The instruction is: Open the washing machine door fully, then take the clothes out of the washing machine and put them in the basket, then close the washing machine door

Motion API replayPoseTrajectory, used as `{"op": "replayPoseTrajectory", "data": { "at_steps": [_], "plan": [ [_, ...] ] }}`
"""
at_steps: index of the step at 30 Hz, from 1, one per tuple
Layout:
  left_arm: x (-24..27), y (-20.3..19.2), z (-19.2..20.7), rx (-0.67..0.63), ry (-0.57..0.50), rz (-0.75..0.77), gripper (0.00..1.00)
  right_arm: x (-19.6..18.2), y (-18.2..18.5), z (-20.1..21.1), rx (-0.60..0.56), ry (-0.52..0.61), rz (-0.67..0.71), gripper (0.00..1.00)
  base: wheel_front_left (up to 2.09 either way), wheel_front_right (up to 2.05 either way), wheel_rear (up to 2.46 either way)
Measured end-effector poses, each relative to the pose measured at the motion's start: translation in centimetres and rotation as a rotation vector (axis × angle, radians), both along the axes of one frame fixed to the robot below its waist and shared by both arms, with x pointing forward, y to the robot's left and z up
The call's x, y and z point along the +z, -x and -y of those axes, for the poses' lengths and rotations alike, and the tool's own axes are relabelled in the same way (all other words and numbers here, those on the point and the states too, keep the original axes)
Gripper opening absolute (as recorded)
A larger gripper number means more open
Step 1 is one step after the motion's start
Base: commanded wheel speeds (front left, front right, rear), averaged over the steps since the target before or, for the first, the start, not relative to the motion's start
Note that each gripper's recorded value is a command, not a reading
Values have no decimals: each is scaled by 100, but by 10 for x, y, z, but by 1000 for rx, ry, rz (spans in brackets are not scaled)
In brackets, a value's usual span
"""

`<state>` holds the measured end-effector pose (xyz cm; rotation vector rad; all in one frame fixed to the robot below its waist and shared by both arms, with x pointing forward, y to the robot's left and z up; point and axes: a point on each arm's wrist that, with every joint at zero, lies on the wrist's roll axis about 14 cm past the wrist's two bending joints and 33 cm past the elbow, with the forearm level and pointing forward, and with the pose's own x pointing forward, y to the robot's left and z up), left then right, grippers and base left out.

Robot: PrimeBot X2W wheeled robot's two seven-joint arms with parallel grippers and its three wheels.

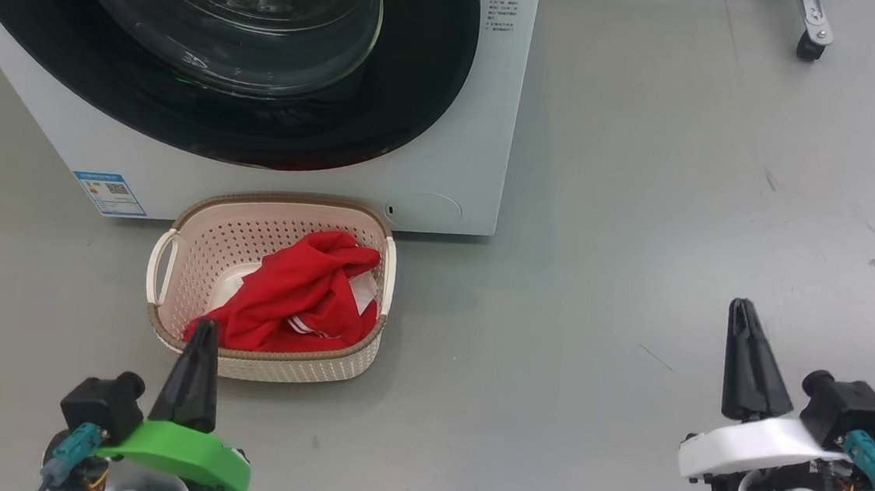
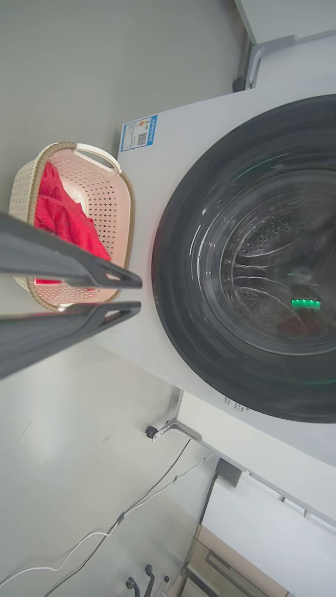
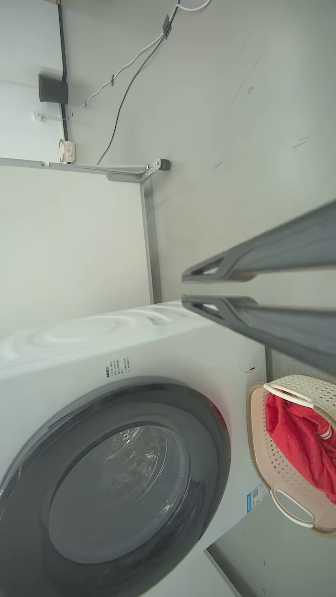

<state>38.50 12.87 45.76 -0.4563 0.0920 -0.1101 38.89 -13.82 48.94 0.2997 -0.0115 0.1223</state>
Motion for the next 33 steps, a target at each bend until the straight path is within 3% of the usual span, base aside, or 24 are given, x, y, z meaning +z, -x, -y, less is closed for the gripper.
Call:
{"op": "replayPoseTrajectory", "data": {
  "at_steps": [8, 33],
  "plan": [
    [-12, 8, 0, 8, 29, -44, 0, -15, 9, 0, -11, -34, -53, 0, 0, 0, 0],
    [-4, 5, -16, 97, 312, -84, 0, -17, 10, 20, -90, -358, -129, 0, 0, 0, 0]
  ]
}}
